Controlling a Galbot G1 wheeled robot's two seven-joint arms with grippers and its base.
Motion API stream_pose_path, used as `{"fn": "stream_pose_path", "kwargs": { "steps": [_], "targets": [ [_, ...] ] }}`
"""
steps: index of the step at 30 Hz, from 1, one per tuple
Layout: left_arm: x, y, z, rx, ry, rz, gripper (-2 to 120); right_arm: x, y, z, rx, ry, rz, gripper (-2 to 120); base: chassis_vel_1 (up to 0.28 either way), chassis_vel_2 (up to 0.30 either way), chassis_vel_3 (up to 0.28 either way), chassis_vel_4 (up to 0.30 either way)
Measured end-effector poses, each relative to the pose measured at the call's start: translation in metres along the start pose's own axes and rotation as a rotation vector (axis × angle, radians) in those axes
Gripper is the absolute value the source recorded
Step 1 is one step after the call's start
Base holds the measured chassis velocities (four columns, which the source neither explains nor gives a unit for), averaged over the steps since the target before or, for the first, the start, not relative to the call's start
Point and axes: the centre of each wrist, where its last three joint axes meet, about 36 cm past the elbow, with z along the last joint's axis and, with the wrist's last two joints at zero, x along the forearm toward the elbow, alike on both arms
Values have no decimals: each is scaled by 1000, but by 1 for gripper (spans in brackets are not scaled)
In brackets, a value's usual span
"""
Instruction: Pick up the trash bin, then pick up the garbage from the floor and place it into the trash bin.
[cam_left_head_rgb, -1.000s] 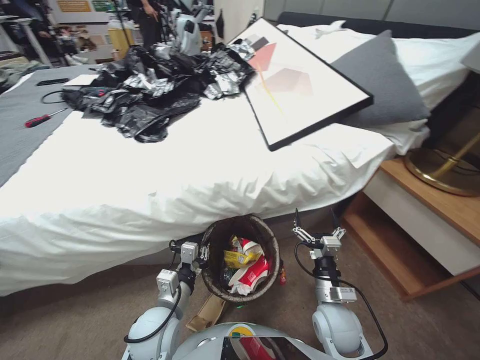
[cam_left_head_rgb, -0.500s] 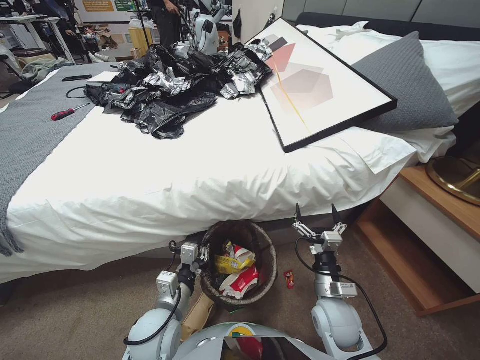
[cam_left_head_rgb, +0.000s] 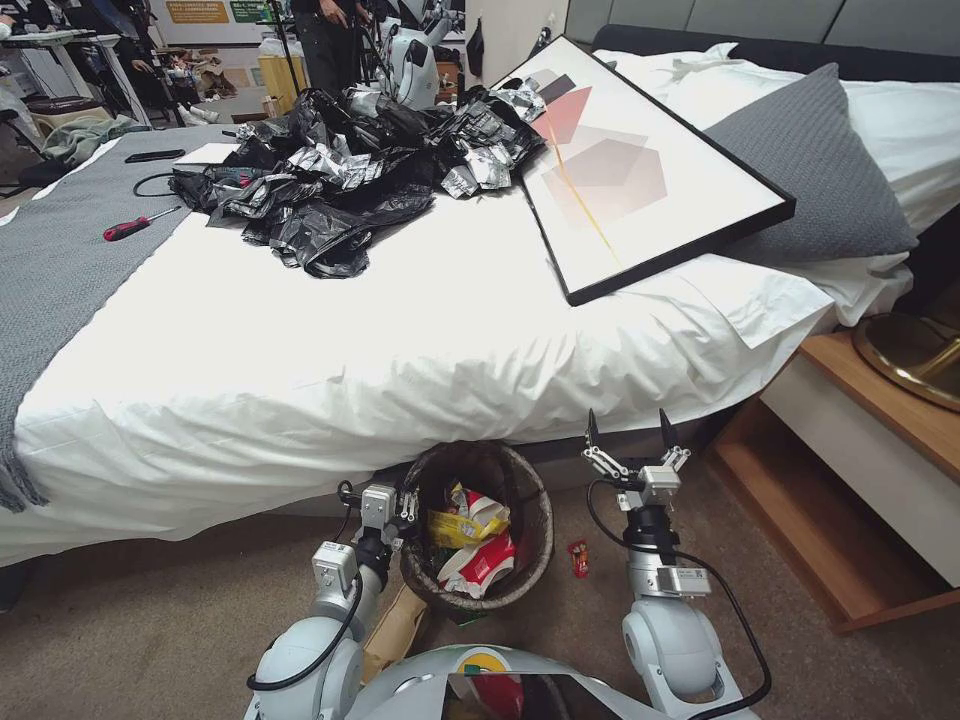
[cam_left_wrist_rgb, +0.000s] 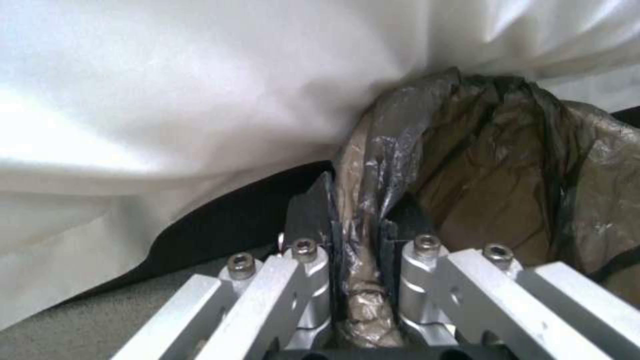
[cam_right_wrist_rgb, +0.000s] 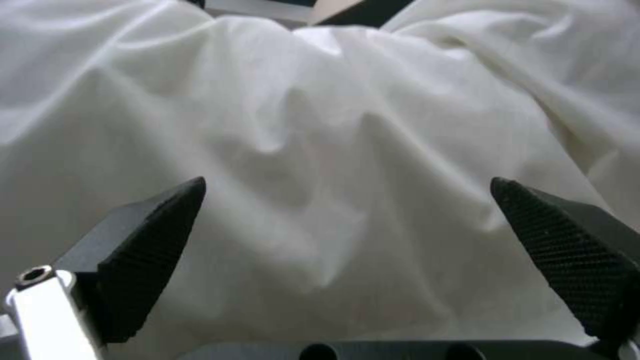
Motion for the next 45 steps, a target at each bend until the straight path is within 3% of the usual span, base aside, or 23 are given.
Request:
{"fn": "stream_pose_path", "kwargs": {
  "steps": [4, 9, 11, 13, 15, 19, 21, 25, 27, 35, 45],
  "targets": [
    [0, 1, -1, -3, 0, 0, 8, 13, 3, 6, -5, 187, 11, 100, 0, 0, 0, 0],
    [0, 1, -1, -3, -1, 0, 8, 18, 3, 7, -14, 268, 15, 100, 0, 0, 0, 0],
    [0, 1, -1, -4, -1, 0, 8, 23, 4, 5, -26, 388, 28, 100, 0, 0, 0, 0],
    [0, 1, -2, -4, -2, 0, 8, 24, 3, 3, -29, 434, 36, 100, 0, 0, 0, 0],
    [0, 1, -2, -3, -2, 0, 8, 26, 2, 0, -27, 570, 59, 100, 0, 0, 0, 0],
    [0, 1, -2, -3, -2, 1, 8, 25, 0, 0, -25, 679, 67, 100, 0, 0, 0, 0],
    [0, 1, -2, -2, -2, 2, 8, 26, -2, 1, -58, 777, 69, 100, 0, 0, 0, 0],
    [-1, 1, -2, -2, -3, 3, 8, 27, -3, 3, -83, 835, 65, 100, 0, 0, 0, 0],
    [-1, 0, -2, -1, -4, 6, 8, 28, -6, 13, -135, 949, 58, 100, 0, 0, 0, 0],
    [2, -2, -2, -3, -1, 5, 8, 14, -9, 43, -176, 1106, 9, 100, 0, 0, 0, 0],
    [5, -4, -1, -6, 0, 4, 8, 16, -2, 74, -141, 1167, -11, 100, 0, 0, 0, 0]
  ]
}}
